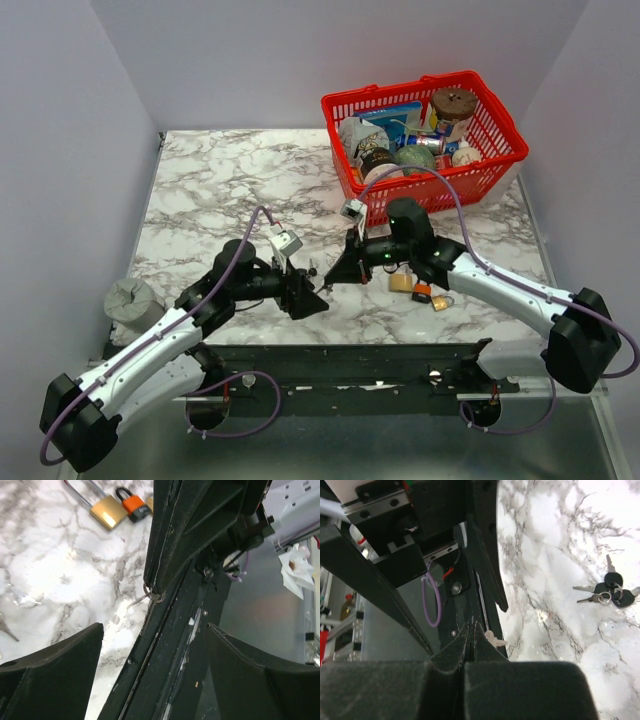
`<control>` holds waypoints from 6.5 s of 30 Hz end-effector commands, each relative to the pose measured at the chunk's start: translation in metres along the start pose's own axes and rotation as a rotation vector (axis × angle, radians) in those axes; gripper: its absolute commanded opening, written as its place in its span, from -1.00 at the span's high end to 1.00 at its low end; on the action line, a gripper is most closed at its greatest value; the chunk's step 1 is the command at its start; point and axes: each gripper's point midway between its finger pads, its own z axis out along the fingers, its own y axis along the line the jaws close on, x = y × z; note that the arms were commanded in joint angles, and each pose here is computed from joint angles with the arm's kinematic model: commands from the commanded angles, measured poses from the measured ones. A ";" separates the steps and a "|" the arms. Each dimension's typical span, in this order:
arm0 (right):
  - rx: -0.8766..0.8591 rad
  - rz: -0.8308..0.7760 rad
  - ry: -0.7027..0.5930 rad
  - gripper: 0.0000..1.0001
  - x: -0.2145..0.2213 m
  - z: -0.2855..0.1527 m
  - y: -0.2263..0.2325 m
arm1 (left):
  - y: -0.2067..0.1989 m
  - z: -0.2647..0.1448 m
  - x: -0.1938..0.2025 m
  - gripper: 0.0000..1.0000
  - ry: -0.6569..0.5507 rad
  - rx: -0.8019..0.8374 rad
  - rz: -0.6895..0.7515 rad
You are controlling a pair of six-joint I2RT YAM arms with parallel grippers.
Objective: Unlock with the key
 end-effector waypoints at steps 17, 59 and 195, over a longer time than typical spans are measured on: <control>0.044 -0.053 -0.692 0.99 -0.098 -0.054 0.031 | -0.015 -0.045 -0.132 -0.46 -0.815 0.036 -0.093; 0.073 0.038 -0.697 0.99 -0.083 -0.042 0.006 | -0.023 -0.023 -0.136 0.80 -0.819 0.128 -0.166; 1.102 0.006 -0.817 0.99 -0.045 -0.257 -0.064 | 0.092 0.250 0.030 -0.64 0.192 -0.721 -0.195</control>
